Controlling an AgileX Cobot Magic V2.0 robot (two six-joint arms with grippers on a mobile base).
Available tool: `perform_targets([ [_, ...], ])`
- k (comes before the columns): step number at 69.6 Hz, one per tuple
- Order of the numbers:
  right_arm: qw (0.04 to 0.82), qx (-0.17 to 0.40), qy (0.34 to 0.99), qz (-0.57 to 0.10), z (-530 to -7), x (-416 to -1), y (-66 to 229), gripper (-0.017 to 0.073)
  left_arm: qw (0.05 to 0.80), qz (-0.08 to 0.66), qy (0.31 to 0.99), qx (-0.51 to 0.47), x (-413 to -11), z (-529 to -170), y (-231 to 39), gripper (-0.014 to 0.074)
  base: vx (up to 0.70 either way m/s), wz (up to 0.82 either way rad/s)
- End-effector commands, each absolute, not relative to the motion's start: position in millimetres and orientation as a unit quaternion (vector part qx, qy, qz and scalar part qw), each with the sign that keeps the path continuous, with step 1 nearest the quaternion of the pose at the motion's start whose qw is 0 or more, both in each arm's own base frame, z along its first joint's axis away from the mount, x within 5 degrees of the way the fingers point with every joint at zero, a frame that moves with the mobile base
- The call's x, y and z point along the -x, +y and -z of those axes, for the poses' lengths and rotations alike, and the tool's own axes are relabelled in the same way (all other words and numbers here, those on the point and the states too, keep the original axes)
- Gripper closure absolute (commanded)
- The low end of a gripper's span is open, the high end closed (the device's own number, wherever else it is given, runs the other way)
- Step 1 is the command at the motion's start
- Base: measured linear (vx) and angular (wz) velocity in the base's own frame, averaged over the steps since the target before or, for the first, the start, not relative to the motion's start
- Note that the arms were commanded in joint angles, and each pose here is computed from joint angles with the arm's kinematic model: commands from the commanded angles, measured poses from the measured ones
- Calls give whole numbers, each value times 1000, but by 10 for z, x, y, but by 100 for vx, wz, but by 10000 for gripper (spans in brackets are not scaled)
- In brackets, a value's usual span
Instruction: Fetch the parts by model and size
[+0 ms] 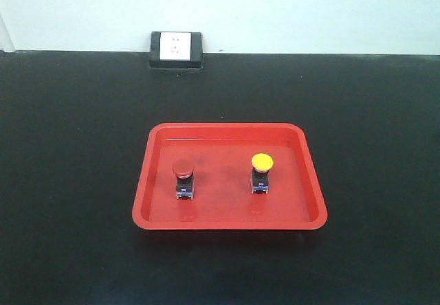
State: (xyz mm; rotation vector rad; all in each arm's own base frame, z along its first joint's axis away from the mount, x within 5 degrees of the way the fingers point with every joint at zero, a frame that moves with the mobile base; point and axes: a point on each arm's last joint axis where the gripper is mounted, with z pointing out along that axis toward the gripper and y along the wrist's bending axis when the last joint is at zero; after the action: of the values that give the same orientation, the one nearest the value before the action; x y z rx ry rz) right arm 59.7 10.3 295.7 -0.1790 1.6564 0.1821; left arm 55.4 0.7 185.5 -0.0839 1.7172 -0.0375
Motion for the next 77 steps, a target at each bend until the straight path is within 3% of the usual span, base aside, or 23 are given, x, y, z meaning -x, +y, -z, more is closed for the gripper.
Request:
perform_targets([
  [1, 706, 57, 704, -62, -3044, -620, 85, 568, 684, 18, 728, 41, -555, -1939, 13, 591, 0, 0],
  [16, 659, -52, 750, -32, -2560, -711, -21, 568, 684, 18, 728, 41, -555, -1939, 13, 591, 0, 0],
  [24, 646, -77, 759, -20, -2313, -729, -55, 568, 684, 18, 728, 41, -555, -1939, 13, 591, 0, 0],
  [39, 680, -63, 730, -21, -1951, -697, -38, 568, 684, 18, 728, 41, -555, -1939, 13, 591, 0, 0],
  [77, 717, -35, 696, 13, -1980, -557, -41, 568, 684, 18, 728, 41, -555, -1939, 12, 591, 0, 0],
])
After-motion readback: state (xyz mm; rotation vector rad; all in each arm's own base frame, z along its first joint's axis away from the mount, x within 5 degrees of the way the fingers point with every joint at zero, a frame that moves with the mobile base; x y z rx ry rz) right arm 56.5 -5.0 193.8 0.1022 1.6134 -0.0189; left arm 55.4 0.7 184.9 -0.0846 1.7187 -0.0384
